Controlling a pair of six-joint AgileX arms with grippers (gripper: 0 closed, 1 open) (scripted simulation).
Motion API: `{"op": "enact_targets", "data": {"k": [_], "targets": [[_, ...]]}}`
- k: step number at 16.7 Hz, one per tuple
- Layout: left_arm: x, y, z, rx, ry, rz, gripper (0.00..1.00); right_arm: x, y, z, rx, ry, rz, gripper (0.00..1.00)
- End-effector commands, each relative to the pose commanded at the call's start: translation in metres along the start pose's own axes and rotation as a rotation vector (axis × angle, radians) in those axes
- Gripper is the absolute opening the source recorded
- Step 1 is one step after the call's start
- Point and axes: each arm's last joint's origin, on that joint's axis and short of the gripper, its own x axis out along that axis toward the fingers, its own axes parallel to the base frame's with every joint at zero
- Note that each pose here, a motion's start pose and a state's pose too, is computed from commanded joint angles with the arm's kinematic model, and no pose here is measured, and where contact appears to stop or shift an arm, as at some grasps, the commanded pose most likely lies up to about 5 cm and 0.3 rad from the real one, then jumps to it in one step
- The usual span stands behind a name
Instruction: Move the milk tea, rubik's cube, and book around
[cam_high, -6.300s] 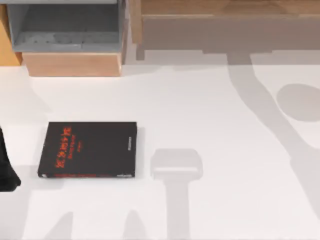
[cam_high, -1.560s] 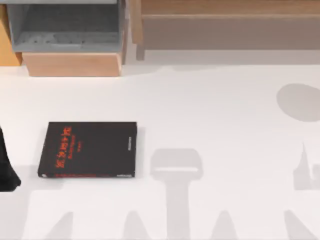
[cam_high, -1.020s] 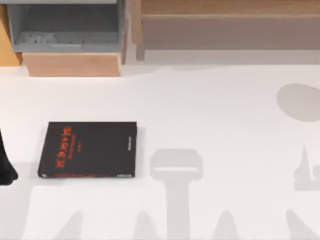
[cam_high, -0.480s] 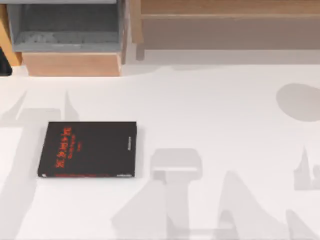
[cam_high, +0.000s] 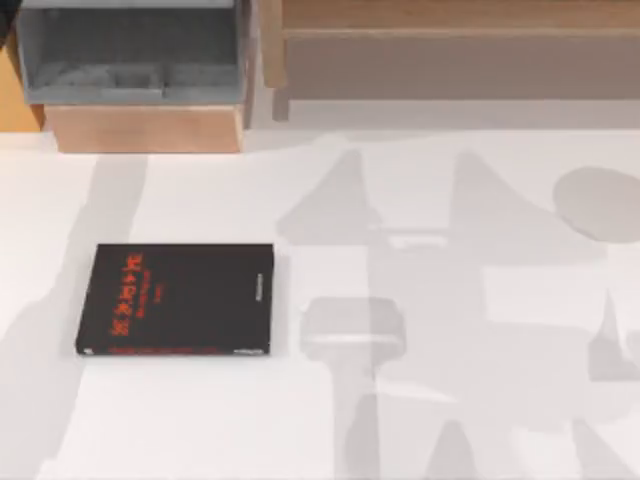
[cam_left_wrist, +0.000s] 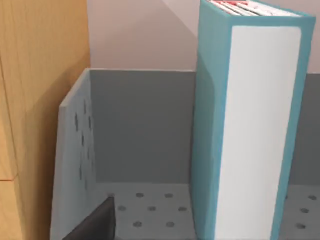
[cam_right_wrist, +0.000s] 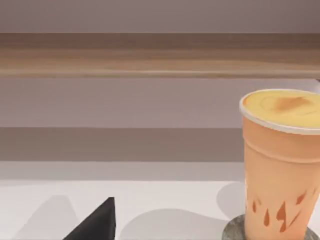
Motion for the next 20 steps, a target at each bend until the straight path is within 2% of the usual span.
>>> {"op": "enact_targets", "data": {"k": [3, 6, 13, 20], "targets": [[0.046, -0.009, -0.023, 0.001, 0.007, 0.005, 1.0, 0.0, 0.0, 0.0, 0.0, 0.0, 0.0, 1.0], [0.071, -0.015, -0.038, 0.0, 0.002, 0.01, 1.0, 0.0, 0.0, 0.0, 0.0, 0.0, 0.0, 1.0], [0.075, -0.013, -0.041, 0.0, 0.003, 0.015, 1.0, 0.0, 0.0, 0.0, 0.0, 0.0, 0.0, 1.0], [0.104, -0.015, -0.041, 0.0, 0.0, 0.011, 1.0, 0.0, 0.0, 0.0, 0.0, 0.0, 0.0, 1.0]]}}
